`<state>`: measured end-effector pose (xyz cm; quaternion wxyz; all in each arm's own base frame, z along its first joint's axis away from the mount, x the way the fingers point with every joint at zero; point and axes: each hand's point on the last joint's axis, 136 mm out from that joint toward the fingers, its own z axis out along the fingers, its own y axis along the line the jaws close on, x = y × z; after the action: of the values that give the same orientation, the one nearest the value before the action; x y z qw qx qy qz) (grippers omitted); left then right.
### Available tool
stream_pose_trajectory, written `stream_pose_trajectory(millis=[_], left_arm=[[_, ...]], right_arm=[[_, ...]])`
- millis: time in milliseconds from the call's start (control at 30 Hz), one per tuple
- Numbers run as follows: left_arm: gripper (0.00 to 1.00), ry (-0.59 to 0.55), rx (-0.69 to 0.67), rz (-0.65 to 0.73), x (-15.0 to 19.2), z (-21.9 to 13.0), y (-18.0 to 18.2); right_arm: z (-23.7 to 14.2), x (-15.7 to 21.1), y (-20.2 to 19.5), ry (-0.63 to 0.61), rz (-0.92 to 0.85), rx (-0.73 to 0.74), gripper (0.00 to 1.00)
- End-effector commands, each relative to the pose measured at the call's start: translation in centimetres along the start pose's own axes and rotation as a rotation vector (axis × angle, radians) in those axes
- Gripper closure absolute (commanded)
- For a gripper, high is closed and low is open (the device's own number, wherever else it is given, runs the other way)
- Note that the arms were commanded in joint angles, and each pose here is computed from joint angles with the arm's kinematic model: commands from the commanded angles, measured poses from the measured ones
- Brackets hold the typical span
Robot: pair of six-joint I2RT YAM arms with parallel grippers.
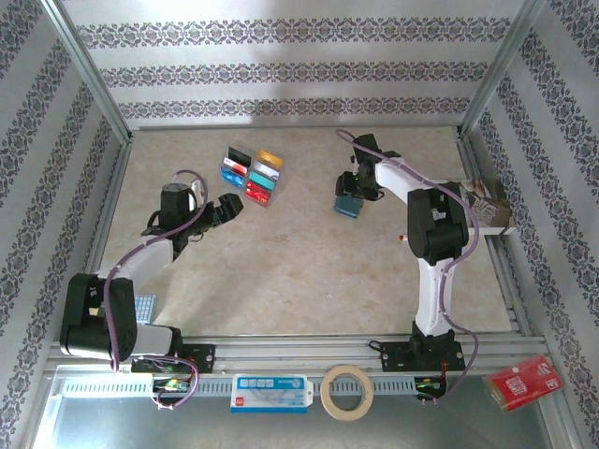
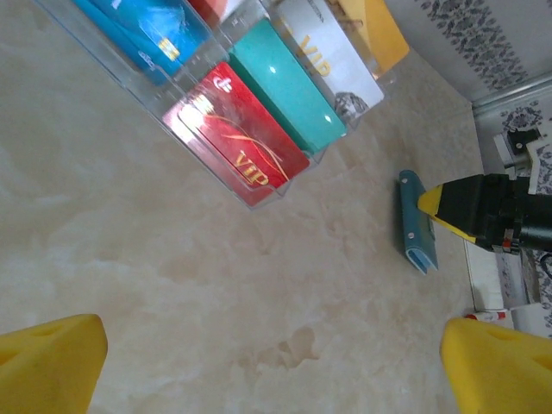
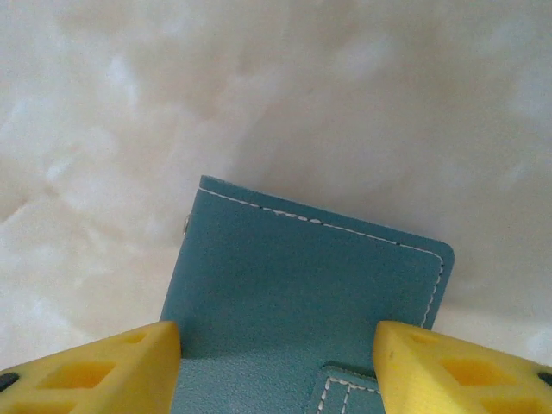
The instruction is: Take the credit cards out of the card holder
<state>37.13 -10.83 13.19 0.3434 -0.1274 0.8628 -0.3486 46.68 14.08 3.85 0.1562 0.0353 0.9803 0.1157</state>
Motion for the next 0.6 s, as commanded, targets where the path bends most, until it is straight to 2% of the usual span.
stream_pose_trajectory(millis=[0, 167, 333, 433, 567], left_arm=[[0.01, -0.017, 0.075, 0.025, -1.2, 0.7, -2.8], [0.04, 0.053, 0.087, 0.031, 0.9, 2.6, -4.0], [0.09, 0.129, 0.096, 0.02, 3.9, 4.4, -5.5], [0.11, 0.147, 0.073, -0.007, 5.3, 4.7, -5.3], [0.14, 0.148, 0.074, -0.05, 6.3, 4.5, -4.9]], right_arm=[[-0.3, 4.0, 1.5, 0.116, -0.056, -0.02, 0.38], [-0.7, 7.2, 5.2, 0.158, -0.164, -0.065, 0.39], [-1.6, 11.1, 10.3, 0.175, -0.252, -0.179, 0.41], [-2.6, 12.5, 12.9, 0.13, -0.279, -0.246, 0.41], [-5.3, 10.3, 14.1, -0.03, -0.204, -0.322, 0.44]])
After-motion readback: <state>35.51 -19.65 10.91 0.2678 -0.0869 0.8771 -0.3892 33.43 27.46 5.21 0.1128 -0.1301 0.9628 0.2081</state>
